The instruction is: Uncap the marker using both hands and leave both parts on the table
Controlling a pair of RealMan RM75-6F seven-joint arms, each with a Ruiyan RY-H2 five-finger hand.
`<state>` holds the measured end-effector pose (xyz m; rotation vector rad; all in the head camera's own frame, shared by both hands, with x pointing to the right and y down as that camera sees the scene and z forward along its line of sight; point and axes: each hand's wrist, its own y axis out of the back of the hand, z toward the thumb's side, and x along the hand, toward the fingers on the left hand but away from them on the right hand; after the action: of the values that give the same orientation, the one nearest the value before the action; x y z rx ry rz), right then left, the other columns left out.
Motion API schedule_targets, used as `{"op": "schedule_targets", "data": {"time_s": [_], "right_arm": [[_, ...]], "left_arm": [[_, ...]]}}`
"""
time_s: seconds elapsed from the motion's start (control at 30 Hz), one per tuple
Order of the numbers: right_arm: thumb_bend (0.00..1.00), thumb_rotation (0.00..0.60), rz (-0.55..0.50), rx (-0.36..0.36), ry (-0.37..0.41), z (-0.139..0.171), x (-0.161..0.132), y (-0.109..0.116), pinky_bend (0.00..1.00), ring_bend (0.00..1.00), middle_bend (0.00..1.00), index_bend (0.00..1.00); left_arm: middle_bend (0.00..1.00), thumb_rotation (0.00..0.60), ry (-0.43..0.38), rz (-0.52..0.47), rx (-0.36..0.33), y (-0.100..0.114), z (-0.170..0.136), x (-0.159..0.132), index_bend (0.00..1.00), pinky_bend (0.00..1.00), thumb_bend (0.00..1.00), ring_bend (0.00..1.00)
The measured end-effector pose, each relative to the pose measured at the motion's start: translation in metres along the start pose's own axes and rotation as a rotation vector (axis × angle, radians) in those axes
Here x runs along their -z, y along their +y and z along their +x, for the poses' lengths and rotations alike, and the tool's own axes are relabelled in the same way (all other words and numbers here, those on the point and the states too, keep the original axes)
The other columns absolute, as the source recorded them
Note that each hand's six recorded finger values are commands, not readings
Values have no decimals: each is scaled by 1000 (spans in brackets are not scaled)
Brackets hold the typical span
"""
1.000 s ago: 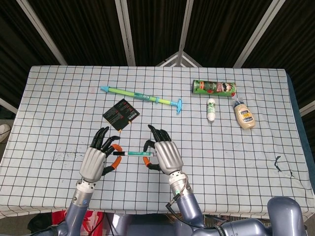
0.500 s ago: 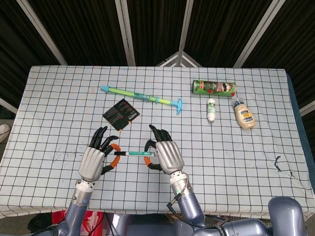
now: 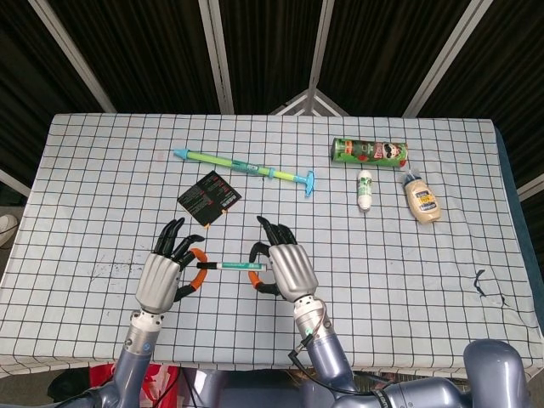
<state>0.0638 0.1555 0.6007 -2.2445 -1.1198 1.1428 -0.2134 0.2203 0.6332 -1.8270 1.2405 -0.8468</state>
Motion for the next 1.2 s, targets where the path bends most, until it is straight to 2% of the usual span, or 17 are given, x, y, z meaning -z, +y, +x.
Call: {"op": "schedule_targets", "data": {"time_s": [0.37, 0.77, 0.97, 1.2], "right_arm": [[414, 600, -6, -4, 1, 1, 2, 0, 80, 104, 43, 621], [414, 600, -24, 7, -22, 1, 12, 4, 80, 104, 42, 621], [414, 600, -33, 22, -51, -1, 27, 8, 80, 105, 42, 621], [416, 600, -35, 16, -102, -3, 54, 5, 79, 106, 43, 623]], "left_arm": [[343, 600, 12, -9, -15, 3, 0, 3, 595, 66, 514, 13], [341, 600, 44, -22, -34, 9, -5, 16, 597, 66, 516, 13], [337, 600, 72, -20, -29, 13, -17, 31, 597, 66, 517, 13], [322, 600, 128, 79, 21, 16, -37, 70, 600, 65, 512, 12]]}}
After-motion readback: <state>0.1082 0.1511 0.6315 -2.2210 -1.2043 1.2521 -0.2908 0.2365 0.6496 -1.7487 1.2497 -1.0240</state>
